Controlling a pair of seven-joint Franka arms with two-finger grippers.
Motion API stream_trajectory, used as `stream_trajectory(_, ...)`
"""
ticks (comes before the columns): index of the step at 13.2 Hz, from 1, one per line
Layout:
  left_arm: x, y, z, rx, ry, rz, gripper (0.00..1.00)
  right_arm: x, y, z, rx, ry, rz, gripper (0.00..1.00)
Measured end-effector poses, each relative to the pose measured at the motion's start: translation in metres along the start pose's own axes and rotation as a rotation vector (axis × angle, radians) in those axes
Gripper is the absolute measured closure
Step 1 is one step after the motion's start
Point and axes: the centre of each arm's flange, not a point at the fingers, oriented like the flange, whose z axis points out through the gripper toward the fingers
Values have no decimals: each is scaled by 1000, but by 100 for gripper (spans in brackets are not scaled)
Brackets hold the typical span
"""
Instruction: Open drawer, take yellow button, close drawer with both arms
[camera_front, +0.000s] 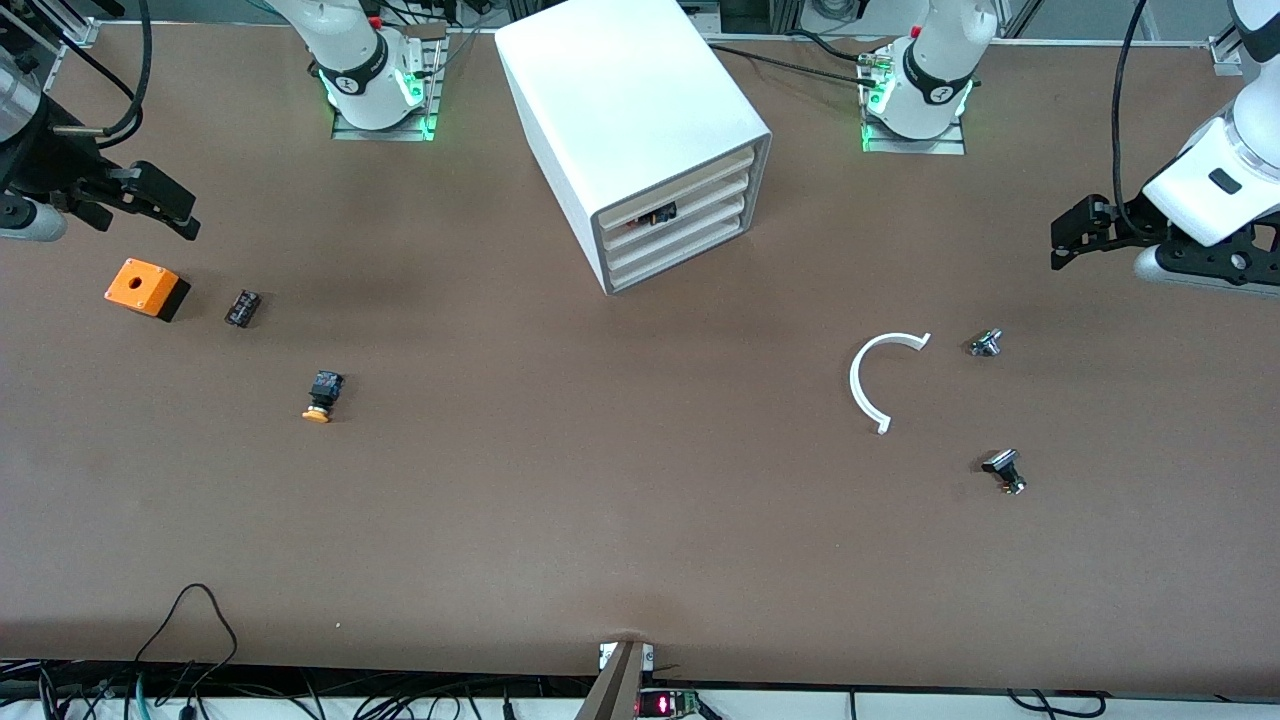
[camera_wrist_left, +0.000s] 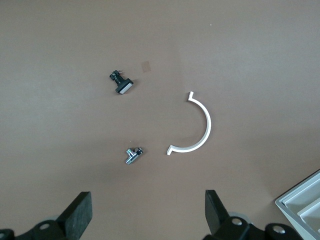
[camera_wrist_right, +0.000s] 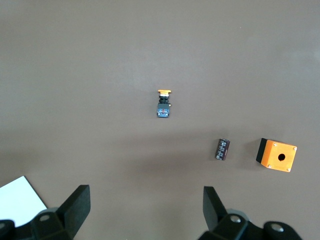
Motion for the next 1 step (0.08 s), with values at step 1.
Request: stream_trajectory(1,0,0,0,0,1,0,0,1,0,-2,1,5,0,0)
